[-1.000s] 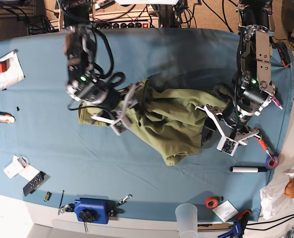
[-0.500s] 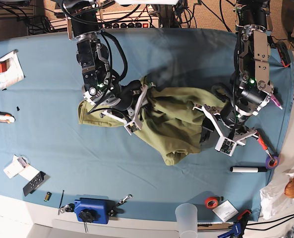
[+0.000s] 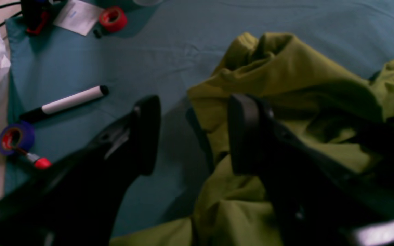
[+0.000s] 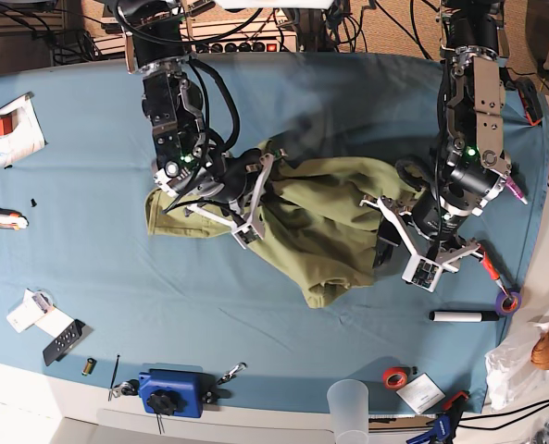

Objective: Layout the t-shirt on the table in an organized manner, then fold the t-shirt properly
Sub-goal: 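Pull the grasped shirt edge outward with the right gripper to spread it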

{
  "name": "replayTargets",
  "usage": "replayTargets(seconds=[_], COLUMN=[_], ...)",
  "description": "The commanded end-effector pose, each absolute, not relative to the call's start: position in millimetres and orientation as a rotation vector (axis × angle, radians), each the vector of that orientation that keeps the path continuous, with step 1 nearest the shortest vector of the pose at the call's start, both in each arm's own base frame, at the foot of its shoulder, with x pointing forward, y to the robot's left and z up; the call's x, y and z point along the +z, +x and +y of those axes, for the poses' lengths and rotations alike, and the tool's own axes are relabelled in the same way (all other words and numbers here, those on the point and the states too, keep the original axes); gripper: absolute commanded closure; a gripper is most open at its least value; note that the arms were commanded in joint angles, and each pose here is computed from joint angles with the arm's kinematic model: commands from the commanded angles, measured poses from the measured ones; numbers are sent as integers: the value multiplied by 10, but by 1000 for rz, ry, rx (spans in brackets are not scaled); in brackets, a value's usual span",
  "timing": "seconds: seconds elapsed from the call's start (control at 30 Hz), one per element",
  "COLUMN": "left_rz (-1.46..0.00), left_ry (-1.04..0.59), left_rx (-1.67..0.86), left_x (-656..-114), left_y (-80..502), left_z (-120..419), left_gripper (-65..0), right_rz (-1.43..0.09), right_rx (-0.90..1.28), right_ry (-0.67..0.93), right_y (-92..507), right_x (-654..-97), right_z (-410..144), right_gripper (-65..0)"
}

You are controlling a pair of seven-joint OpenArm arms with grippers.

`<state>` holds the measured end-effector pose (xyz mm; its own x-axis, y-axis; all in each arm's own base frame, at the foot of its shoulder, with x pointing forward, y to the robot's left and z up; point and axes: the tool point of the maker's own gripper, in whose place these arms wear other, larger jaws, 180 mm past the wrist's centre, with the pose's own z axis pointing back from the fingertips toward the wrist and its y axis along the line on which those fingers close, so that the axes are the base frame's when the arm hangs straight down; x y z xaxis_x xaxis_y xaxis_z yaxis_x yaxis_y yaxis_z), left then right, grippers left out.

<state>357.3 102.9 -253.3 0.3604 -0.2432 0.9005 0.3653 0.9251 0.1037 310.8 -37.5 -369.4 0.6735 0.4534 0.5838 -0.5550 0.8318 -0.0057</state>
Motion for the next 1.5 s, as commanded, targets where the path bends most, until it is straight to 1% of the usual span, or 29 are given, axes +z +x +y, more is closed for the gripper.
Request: replayTargets(seconds=[0.0,0.1,0.17,0.37,0.6,0.63,0.7,0.77,0.8,0.83,1.03,1.17,1.2,1.23,1.33,1.47], left_rz=[-1199,-1199,-1199,-1199,-1201,-1205,-1206,-1206,-1206,-1206,-1206,-1206,-1206,-1206,-1206,-1206], left_ry=[-120,-120,-120,-120,-120,-121,-121,-121,-121,-121,-121,-121,-121,-121,-121,-121], left_rx=[-394,-394,-394,-394,-394,-394,-394,-394,-394,-394,-394,-394,-394,-394,-394,-394], left_x=[-2363,-2363,-2363,-2363,-2359,-2353,-2351,-2351,-2351,-2351,-2351,-2351,-2351,-2351,-2349,-2351], left_y=[3626,3626,3626,3626,3627,3629,3630,3630,3630,3630,3630,3630,3630,3630,3631,3630], left_z=[1032,1032,1032,1032,1031,1030,1030,1029,1029,1029,1029,1029,1029,1029,1029,1029], left_gripper=[-320,-320,-320,-320,-320,-320,-320,-320,-320,-320,-320,-320,-320,-320,-320,-320], right_rz=[-689,-771,-796,-714,-691,-688,-688,-697,-698,-698,-683,-670,-667,-661,-649,-604], right_rx=[580,594,599,606,679,682,685,684,683,683,654,598,596,597,597,597], right_ry=[178,169,173,177,166,166,167,170,170,170,153,72,60,55,58,51], right_y=[3217,3182,3111,2793,2604,2594,2592,2602,2603,2603,2604,2638,2639,2628,2589,2506], right_x=[-3455,-3186,-3126,-3352,-3400,-3407,-3408,-3397,-3397,-3397,-3417,-3458,-3464,-3475,-3504,-3568], right_z=[-342,-330,-326,-389,-445,-445,-443,-435,-435,-435,-481,-639,-661,-670,-670,-702], right_gripper=[0,0,0,0,0,-19,-114,-183,-198,-201,-200,-197,-178,-142,0,0])
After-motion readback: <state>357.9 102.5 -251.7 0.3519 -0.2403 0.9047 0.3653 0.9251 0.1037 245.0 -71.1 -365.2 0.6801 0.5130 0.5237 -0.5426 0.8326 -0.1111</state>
